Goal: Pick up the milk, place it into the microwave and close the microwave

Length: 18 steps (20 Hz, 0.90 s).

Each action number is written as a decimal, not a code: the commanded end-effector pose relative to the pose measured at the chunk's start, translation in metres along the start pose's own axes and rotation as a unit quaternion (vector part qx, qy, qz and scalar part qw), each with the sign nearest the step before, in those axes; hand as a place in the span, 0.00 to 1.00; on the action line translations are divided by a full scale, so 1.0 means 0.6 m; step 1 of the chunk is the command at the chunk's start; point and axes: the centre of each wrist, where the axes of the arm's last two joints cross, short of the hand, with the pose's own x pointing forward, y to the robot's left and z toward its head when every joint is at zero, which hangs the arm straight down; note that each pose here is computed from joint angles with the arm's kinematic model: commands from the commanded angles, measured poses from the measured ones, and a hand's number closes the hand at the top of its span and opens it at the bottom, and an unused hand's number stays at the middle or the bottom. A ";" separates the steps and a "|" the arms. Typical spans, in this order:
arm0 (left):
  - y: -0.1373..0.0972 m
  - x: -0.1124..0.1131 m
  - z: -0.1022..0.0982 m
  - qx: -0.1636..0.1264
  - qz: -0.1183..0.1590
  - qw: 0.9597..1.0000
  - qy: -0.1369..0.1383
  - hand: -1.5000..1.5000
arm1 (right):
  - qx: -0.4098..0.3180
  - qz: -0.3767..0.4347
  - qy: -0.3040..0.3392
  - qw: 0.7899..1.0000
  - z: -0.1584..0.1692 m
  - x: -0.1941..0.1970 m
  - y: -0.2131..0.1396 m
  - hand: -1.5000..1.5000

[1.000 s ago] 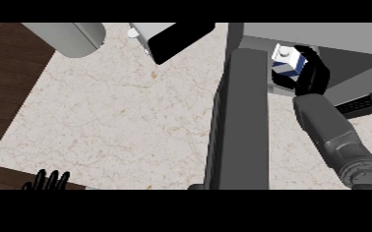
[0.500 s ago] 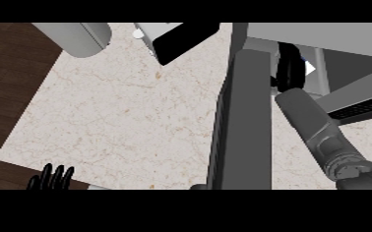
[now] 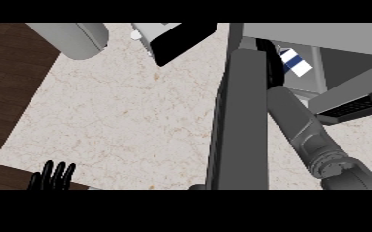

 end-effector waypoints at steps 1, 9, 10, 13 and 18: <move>0.011 0.000 0.009 0.003 -0.004 1.000 0.005 0.00 | 0.010 -0.072 0.000 0.997 0.000 0.019 0.011 0.00; 0.000 0.003 0.021 -0.001 -0.002 1.000 0.016 0.00 | 0.018 -0.210 0.003 0.977 0.016 0.000 0.012 0.00; 0.001 0.011 0.020 -0.001 -0.004 1.000 -0.004 0.00 | 0.020 -0.222 0.018 0.975 0.046 0.001 0.037 0.00; -0.008 -0.002 0.028 0.000 -0.001 1.000 0.009 0.00 | 0.037 -0.273 0.006 0.961 0.043 -0.009 0.028 0.00; 0.009 0.025 0.020 0.015 -0.008 1.000 0.000 0.00 | 0.043 -0.312 0.023 0.949 0.100 -0.057 0.036 0.00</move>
